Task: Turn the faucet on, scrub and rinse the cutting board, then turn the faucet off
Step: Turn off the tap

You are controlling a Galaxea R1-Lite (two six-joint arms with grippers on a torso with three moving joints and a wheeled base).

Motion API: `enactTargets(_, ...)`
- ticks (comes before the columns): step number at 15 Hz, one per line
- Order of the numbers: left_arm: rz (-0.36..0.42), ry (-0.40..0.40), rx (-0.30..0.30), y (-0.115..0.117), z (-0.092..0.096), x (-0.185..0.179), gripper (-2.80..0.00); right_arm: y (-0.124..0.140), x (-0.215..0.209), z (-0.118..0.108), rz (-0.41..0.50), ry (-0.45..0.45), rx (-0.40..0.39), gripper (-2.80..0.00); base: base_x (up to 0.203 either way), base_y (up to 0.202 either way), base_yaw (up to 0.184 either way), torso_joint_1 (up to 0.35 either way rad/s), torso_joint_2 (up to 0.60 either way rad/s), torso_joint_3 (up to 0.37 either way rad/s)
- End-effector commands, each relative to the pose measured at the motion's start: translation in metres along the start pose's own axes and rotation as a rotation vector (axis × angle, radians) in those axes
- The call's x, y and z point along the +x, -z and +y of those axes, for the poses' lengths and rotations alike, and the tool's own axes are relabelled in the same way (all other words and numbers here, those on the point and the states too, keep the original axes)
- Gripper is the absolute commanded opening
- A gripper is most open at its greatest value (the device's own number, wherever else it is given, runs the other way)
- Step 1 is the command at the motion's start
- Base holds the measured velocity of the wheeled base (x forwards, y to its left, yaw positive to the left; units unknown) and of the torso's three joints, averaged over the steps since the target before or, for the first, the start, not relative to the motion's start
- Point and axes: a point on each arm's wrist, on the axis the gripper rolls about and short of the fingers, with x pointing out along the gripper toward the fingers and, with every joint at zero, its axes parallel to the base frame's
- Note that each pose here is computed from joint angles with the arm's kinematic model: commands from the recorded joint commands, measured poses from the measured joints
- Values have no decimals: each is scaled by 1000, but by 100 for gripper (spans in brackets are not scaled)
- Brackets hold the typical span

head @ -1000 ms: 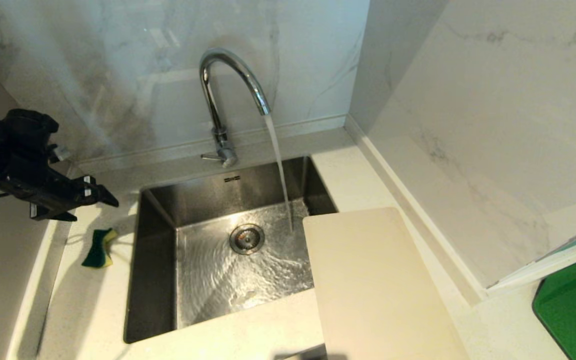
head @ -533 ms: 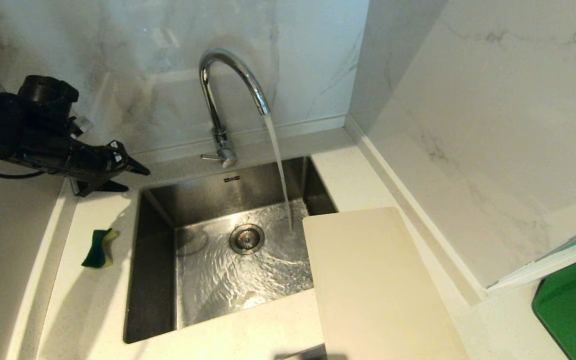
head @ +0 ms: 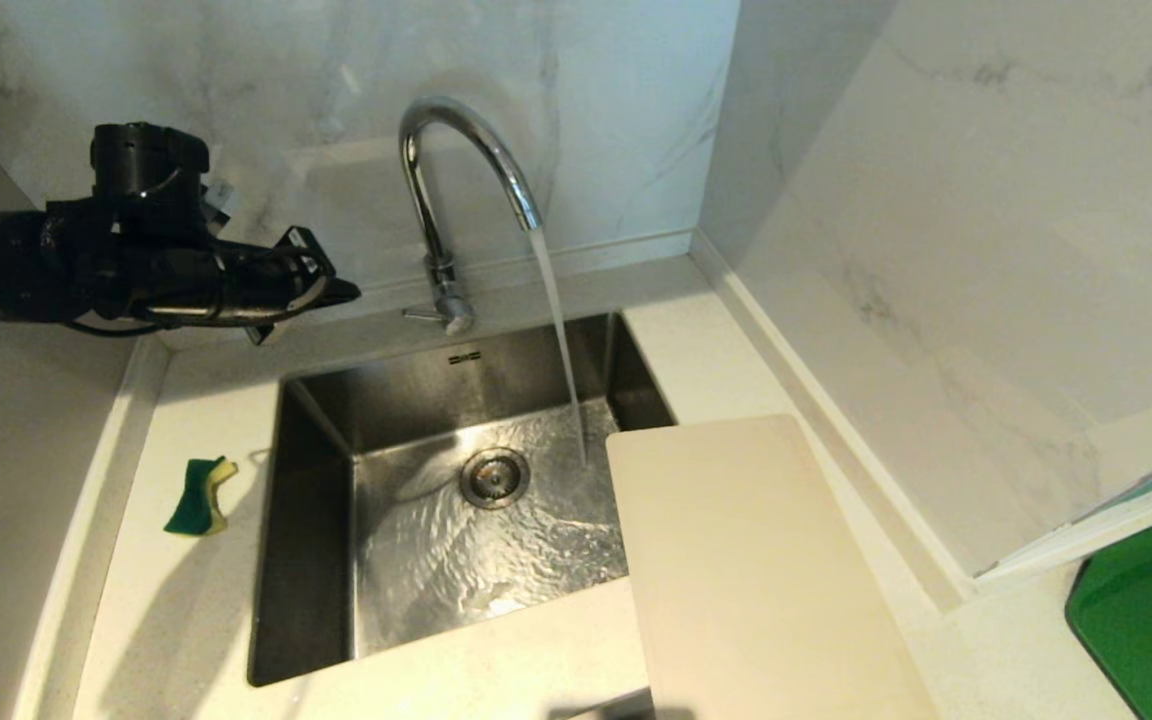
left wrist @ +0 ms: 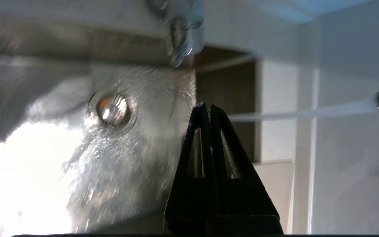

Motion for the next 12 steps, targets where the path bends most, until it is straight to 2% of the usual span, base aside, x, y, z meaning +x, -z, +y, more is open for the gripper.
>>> enactTargets(1,-112,120,37,6,0,22,-280,0,0,0,2,-1,0,-280,0,0,0,0,0,0)
enactTargets(3,-116,140,48,16,5,42,-280,0,0,0,2,-1,0,-280,0,0,0,0,0,0)
enactTargets(7,-155,220,69,23,-6,61,-280,0,0,0,0,-1,-2,-280,0,0,0,0,0,0)
enactTargets(12,-117,282,171,39,1,75,-280,0,0,0,0,-1,-2,-280,0,0,0,0,0,0)
